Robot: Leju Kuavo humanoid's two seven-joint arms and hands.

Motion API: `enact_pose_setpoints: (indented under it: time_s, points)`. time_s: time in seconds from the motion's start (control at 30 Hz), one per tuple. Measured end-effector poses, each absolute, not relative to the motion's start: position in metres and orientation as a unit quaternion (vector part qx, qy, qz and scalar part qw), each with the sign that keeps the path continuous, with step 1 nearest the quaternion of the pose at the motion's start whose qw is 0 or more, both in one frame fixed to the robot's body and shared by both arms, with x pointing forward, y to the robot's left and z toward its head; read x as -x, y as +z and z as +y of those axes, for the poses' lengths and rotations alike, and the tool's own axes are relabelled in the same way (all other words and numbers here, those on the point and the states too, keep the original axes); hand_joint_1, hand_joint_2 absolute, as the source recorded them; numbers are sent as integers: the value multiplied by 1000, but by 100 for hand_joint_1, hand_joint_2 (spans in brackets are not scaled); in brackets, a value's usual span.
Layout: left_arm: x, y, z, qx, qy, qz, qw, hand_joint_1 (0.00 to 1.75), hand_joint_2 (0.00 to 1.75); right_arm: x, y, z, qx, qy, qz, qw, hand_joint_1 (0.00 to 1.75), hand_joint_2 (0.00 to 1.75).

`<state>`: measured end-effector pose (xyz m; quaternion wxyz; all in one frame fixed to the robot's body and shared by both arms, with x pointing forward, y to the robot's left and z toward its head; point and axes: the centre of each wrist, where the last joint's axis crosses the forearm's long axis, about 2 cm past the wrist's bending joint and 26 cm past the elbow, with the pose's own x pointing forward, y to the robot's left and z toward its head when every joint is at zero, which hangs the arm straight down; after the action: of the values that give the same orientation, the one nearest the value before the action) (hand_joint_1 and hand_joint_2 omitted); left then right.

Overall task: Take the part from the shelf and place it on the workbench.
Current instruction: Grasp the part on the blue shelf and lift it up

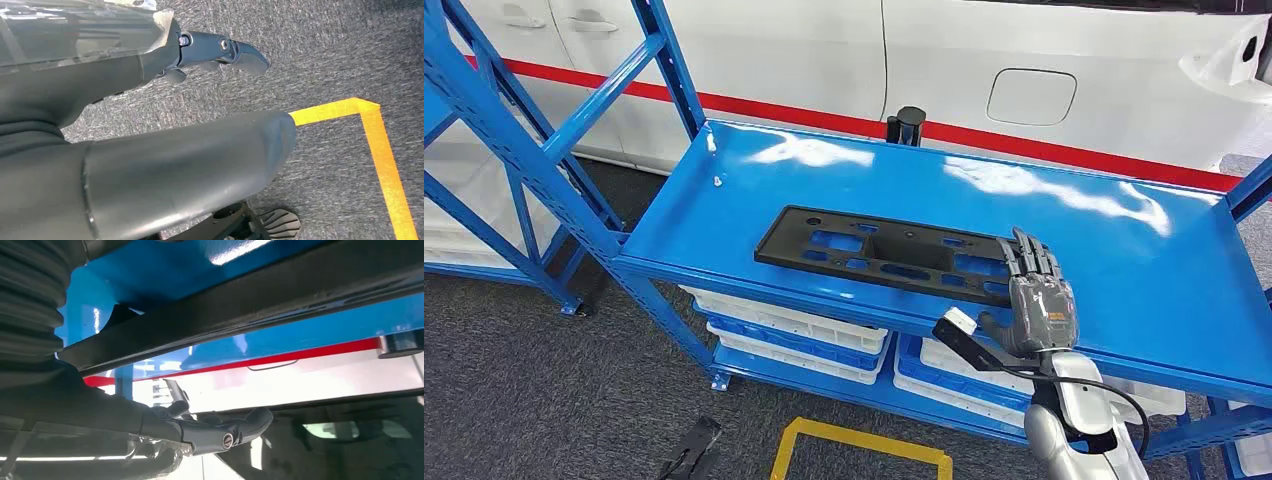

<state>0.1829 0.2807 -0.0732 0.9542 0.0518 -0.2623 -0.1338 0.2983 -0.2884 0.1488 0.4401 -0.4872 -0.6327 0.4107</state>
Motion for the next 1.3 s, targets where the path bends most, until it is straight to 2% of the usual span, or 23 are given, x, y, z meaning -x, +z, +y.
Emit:
enact_pose_setpoints:
  time_s: [0.17, 0.2, 0.3, 0.33, 0.53, 1.23, 1.3]
  points:
    - [-189, -65, 263, -54, -138, -261, 954, 0, 0, -301, 146, -295, 501, 400, -618, 455, 3, 175]
    - [-190, -62, 258, -55, -137, -260, 954, 0, 0, -301, 145, -297, 504, 399, -615, 457, 29, 175]
    - [-193, -54, 247, -51, -135, -278, 950, 0, 0, -304, 143, -301, 511, 397, -607, 462, 143, 175]
    - [-193, -52, 245, -49, -135, -287, 947, 0, 0, -305, 142, -302, 512, 396, -605, 463, 157, 175]
    - [-192, -45, 240, -48, -136, -316, 938, 0, 0, -305, 136, -304, 512, 397, -598, 472, 171, 175]
    - [-192, -54, 252, -46, -144, -319, 936, 0, 0, -310, 143, -303, 521, 377, -619, 451, 175, 175]
    - [-191, -55, 253, -40, -148, -317, 936, 0, 87, -310, 142, -303, 523, 374, -622, 448, 175, 175]
